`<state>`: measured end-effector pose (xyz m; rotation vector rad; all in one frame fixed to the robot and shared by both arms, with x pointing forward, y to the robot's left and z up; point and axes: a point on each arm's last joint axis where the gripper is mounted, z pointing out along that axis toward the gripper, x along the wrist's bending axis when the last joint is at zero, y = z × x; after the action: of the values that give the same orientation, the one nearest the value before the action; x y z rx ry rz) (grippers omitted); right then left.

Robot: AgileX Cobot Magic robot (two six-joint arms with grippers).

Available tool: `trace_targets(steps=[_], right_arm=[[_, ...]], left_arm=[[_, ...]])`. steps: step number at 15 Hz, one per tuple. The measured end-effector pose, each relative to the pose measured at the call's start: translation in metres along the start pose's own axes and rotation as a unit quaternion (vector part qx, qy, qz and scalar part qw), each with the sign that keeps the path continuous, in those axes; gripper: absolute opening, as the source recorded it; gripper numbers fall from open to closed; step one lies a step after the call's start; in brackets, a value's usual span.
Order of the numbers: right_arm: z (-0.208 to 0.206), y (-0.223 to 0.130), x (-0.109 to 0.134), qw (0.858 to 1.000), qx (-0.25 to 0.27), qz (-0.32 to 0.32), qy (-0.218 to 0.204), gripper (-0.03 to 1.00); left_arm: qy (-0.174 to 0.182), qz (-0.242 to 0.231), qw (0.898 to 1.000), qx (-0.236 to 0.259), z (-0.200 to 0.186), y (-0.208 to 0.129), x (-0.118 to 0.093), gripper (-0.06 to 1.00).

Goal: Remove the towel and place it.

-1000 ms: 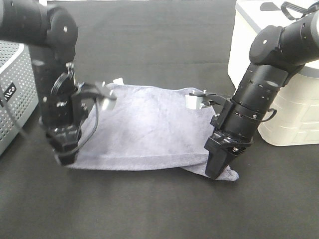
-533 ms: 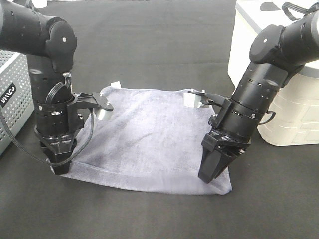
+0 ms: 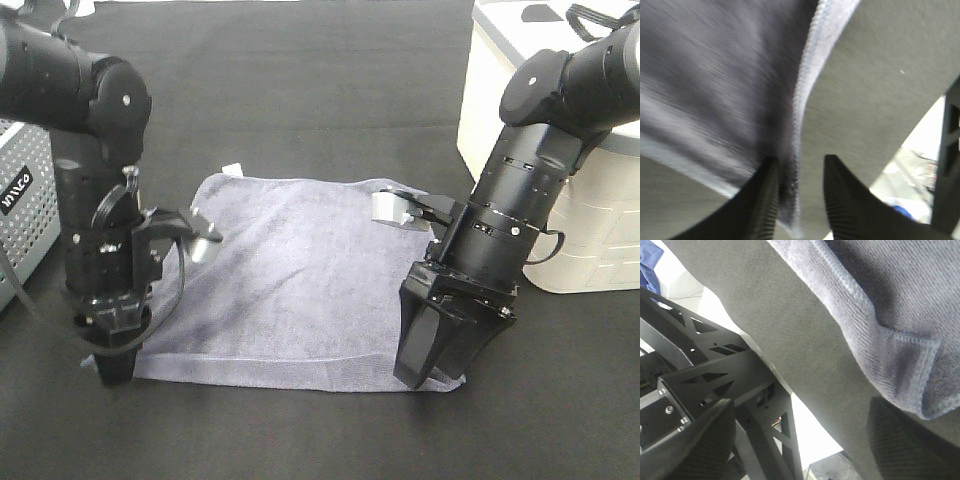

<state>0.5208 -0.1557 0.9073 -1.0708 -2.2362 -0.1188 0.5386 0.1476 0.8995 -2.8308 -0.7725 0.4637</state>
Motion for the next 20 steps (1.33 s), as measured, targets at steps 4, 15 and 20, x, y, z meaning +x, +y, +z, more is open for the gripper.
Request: trace_targets(steps=[4, 15, 20], right_arm=[[0.000, 0.000, 0.000, 1.000, 0.001, 0.031, 0.001, 0.75], [-0.003, 0.021, -0.007, 0.988, -0.119, 0.097, -0.026, 0.76], [0.017, 0.009, -0.015, 0.984, -0.116, 0.130, -0.030, 0.76]], left_arm=[[-0.006, -0.090, 0.996, 0.004, 0.003, -0.001, -0.001, 0.50], [0.012, -0.241, 0.970, -0.017, -0.008, -0.003, -0.002, 0.68], [0.014, -0.240, 0.970, -0.016, -0.008, -0.003, -0.001, 0.68]])
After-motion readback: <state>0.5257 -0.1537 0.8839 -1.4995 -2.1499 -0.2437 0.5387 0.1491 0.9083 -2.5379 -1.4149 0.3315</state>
